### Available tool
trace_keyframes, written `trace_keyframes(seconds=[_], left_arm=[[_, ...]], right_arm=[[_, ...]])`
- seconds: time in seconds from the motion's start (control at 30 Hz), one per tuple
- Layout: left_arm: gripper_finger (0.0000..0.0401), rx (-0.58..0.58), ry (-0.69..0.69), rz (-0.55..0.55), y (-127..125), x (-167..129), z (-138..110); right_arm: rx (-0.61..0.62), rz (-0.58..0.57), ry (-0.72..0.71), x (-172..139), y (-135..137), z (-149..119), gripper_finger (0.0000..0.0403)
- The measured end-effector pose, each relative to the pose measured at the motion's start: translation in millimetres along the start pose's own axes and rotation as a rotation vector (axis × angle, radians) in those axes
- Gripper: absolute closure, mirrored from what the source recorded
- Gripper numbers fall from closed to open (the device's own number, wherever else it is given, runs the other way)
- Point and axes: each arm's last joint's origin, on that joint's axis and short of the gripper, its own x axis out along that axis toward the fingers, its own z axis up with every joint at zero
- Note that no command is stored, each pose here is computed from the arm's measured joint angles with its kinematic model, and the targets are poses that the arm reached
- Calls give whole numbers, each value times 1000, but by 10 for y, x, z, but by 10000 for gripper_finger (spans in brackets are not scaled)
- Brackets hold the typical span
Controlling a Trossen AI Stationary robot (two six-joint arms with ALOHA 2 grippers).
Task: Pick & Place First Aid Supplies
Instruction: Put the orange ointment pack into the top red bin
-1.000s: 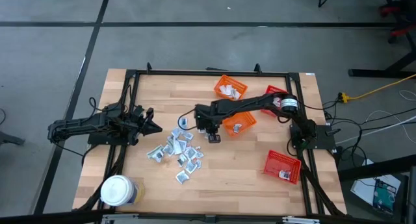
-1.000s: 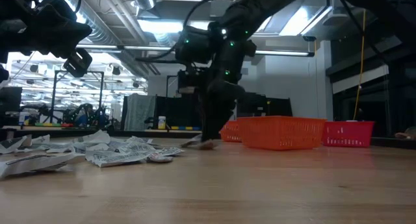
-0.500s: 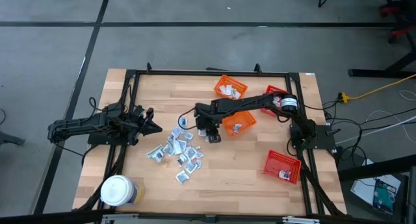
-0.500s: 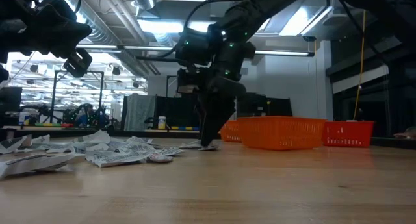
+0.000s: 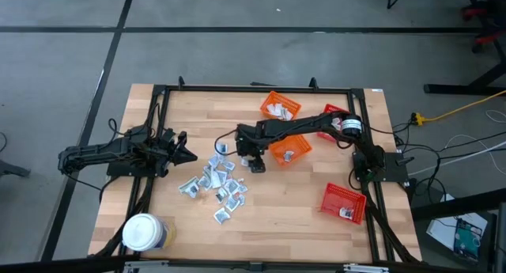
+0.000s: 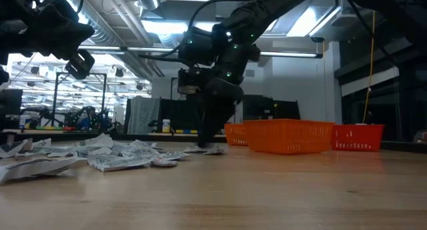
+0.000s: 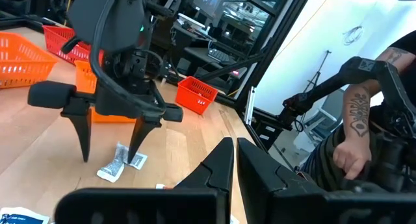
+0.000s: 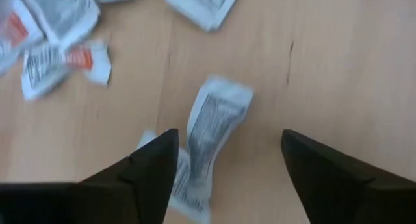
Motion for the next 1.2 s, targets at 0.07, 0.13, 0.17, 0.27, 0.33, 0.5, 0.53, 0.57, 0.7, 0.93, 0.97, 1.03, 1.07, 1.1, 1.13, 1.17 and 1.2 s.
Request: trace_keyframes(seconds=[0.07,0.13,0.17,0.27,0.33,0.5,0.53,0.57,0.7,0.93,0.97,1.03,1.07,1.1,1.13,1.17,1.2], left_arm=[[386,0,0,0,0,0,0],[385,0,0,0,-1,0,1],[386,0,0,0,0,0,1],[386,0,0,0,0,0,0],[386,0,0,0,-1,0,1],[386,0,0,0,-1,0,1],[386,0,0,0,0,0,0],[386,0,0,0,-1,0,1],[386,0,0,0,0,0,1],[386,0,0,0,0,0,0],[386,0,0,0,-1,0,1],[386,0,0,0,-1,0,1],[385,0,0,-1,-1,0,0],[386,0,0,0,0,0,0],[386,0,0,0,0,0,0],[386,0,0,0,0,0,0],[386,0,1,0,0,0,0]], right_arm=[[-4,-2,-20,4,19,25,146],[-13,-4,-34,7,30,43,161],[-17,-4,-34,8,36,44,169],[-19,-24,-27,9,35,42,195],[-19,-30,-22,13,34,34,211],[-15,-27,-4,46,36,-13,241],[-15,-26,-1,48,37,-19,244],[-15,-26,0,55,37,-27,247],[-12,-27,-1,66,40,-40,255],[15,-29,3,45,39,-22,313],[15,-24,3,41,40,-17,326],[16,-25,-2,25,35,4,352],[15,-25,-6,14,31,16,365],[15,-26,-12,4,28,30,378],[14,-27,-15,-5,24,40,389],[15,-28,-17,-15,20,49,394],[15,-29,-18,-26,18,59,395]])
